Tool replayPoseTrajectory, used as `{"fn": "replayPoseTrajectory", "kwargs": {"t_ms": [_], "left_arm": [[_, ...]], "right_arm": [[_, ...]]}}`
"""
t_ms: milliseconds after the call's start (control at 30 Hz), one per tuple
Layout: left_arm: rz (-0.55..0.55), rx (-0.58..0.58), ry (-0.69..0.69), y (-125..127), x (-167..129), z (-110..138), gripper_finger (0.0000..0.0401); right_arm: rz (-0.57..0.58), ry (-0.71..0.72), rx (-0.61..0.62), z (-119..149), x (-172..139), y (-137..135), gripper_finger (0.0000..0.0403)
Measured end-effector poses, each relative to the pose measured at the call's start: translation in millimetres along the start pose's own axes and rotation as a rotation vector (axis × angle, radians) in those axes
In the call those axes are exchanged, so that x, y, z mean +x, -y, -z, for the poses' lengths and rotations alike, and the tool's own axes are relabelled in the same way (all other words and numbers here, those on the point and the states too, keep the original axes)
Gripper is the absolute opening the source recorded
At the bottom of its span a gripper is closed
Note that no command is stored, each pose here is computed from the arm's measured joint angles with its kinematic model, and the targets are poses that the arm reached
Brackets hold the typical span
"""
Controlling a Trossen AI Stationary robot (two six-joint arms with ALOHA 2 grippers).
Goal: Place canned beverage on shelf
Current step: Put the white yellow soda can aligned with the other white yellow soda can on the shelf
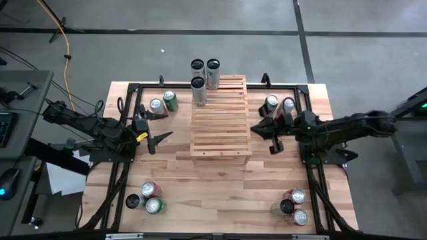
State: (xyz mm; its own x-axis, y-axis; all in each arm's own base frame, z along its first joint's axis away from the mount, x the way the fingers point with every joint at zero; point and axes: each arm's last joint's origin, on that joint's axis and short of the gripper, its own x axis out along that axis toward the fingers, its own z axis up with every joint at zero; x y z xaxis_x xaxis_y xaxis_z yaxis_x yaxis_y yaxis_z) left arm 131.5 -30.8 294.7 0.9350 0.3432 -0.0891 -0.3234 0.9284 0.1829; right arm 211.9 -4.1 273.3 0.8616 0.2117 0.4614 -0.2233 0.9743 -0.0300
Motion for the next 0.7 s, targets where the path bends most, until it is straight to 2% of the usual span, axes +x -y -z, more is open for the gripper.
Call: {"fn": "replayPoseTrajectory", "kwargs": {"t_ms": [133, 233, 567, 700], "left_arm": [[-0.001, 0.001, 0.0, 0, 0, 0, 0.0305], [-0.001, 0.002, -0.001, 0, 0, 0, 0.0305], [0.0, 0.023, -0.027, 0, 0, 3, 0.0305], [0.0, 0.023, -0.027, 0, 0, 3, 0.0305]], "right_arm": [[0.005, -0.039, 0.018, 3, 23, 1, 0.0], [0.037, -0.121, -0.011, 3, 41, 4, 0.0], [0.322, -0.475, -0.05, -16, 78, 9, 0.0005], [0.415, -0.581, -0.05, -28, 85, 7, 0.0046]]}}
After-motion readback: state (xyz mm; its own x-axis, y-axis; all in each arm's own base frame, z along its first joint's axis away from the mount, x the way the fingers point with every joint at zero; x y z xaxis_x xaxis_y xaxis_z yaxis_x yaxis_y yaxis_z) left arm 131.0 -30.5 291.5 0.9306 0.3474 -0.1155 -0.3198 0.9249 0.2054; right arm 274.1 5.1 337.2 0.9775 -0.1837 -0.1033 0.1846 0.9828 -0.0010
